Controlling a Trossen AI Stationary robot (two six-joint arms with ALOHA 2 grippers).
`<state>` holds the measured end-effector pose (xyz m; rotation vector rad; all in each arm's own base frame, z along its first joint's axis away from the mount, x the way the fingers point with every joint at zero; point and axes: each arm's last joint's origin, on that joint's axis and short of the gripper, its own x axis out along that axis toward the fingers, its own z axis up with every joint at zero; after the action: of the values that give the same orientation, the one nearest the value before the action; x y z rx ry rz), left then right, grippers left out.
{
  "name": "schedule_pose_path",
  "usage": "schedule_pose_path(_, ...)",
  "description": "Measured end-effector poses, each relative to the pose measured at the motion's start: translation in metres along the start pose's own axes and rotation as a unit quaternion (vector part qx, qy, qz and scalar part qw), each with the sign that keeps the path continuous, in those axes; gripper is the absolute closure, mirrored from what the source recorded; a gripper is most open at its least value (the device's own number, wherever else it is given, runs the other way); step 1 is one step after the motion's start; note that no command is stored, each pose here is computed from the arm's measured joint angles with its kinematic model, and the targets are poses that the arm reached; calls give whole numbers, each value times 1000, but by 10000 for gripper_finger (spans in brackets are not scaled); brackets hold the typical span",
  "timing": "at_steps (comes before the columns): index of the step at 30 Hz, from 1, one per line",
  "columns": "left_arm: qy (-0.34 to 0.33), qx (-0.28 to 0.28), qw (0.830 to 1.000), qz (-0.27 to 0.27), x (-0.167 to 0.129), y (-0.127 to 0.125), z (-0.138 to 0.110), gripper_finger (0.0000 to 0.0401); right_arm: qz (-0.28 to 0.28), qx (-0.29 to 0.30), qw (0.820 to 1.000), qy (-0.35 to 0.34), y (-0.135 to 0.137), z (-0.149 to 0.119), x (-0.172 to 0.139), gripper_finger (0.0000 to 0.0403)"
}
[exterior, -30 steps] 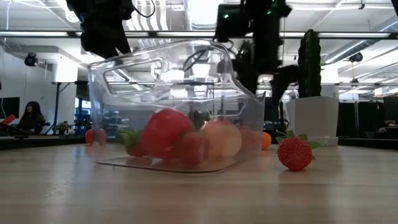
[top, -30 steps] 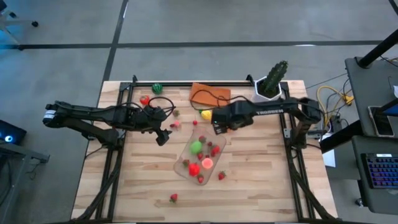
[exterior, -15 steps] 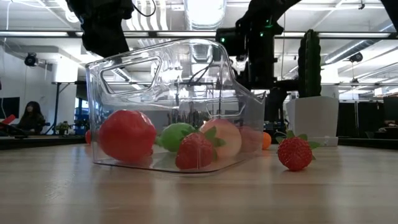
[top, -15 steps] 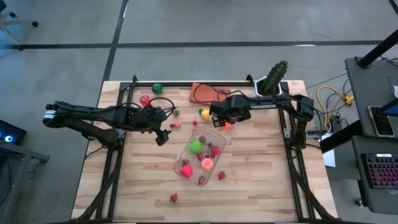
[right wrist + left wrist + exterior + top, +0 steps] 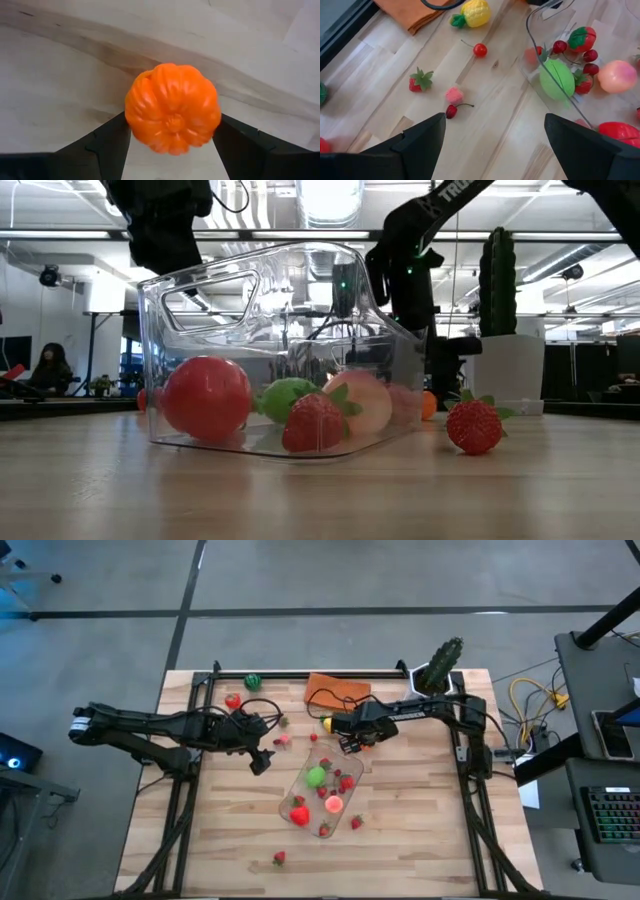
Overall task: Pick and placing Produce into tupperware
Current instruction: Put the pumpkin toy into the transparent bin, then put the tomato into the transparent bin
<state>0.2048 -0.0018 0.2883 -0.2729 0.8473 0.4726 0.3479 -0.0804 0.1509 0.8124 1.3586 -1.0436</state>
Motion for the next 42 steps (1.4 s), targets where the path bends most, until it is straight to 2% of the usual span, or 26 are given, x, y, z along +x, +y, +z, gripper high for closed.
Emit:
schedule_pose_path(7,2,1,1000,1,1,0,-1,76,1,-12,1000,-5,0,0,-1,169)
schedule_pose_path(15,2,19,1000,1,1,0,-1,76,19,-8,1000,-24,-4,0,-20,192)
schedule_pose_path(20,2,18,1000,1,1,0,-1,76,85,-5,994,-68,-2,-16,-69,184)
schedule_pose_path(23,2,14,1000,1,1,0,-1,76,142,-22,984,-106,-1,-30,-110,183)
schedule_pose_path(26,1,0,1000,1,1,0,-1,76,231,-89,959,-138,2,-49,-155,183)
schedule_pose_path(29,1,-13,1000,2,1,0,-1,76,311,-160,925,-145,13,-72,-180,182)
schedule_pose_path(31,1,-17,1000,2,1,0,-1,76,315,-189,919,-144,18,-87,-183,178)
schedule_pose_path(33,3,-36,999,3,2,0,-2,76,305,-204,920,-137,25,-95,-176,169)
schedule_pose_path(38,31,-127,991,-22,5,0,-6,76,281,-222,926,-119,43,-109,-157,127)
schedule_pose_path(42,45,-176,983,-23,8,0,-10,76,290,-234,920,-124,45,-113,-163,94)
